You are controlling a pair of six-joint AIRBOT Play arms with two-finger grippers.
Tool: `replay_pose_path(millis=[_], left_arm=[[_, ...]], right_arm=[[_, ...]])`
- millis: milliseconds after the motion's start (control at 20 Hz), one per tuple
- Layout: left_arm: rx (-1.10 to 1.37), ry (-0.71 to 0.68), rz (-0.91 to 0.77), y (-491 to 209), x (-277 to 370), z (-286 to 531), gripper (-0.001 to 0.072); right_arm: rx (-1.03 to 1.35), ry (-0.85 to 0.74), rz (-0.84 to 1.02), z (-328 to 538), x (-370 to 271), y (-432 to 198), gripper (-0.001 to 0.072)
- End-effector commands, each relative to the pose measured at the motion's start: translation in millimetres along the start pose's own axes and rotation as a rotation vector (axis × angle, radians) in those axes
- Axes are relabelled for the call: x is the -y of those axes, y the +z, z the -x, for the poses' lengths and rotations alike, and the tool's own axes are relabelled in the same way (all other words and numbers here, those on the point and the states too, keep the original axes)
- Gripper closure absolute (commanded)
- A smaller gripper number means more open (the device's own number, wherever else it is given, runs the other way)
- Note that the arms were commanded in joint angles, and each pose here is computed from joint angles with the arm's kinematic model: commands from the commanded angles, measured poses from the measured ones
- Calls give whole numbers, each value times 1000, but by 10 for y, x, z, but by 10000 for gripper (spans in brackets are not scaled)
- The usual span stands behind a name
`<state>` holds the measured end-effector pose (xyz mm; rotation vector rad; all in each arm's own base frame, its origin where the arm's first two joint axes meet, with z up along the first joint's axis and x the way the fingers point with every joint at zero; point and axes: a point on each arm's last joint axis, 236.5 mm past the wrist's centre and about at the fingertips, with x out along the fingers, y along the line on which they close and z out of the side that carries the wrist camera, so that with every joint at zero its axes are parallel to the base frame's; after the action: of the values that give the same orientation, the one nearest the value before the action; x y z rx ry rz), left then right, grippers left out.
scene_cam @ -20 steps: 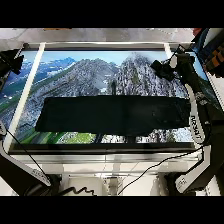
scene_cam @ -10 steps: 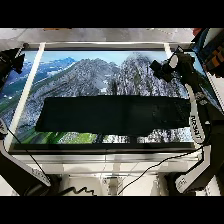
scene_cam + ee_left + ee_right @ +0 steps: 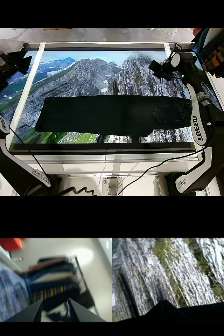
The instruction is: Fold the clothes and pants, and hang the long-sleeved shirts on hangers.
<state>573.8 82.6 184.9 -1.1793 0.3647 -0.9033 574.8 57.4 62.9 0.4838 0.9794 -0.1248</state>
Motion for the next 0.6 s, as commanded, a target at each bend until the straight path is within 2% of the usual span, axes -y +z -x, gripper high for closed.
replay_pose_path(millis=[0,250,350,500,550], left_arm=[[-139,-86,-105,-358,164,-67,335],[-220,-141,91,-646,282,-502,338],[-234,-199,106,-734,402,-677,338],[-231,-332,17,-788,679,-730,340],[-257,-407,-68,-874,849,-654,412]], right_arm=[[53,75,139,261,-211,118,691],[30,101,175,559,-286,42,690],[9,93,234,643,-267,-18,690],[14,94,307,787,-275,-26,689],[25,93,310,842,-279,-6,689]])
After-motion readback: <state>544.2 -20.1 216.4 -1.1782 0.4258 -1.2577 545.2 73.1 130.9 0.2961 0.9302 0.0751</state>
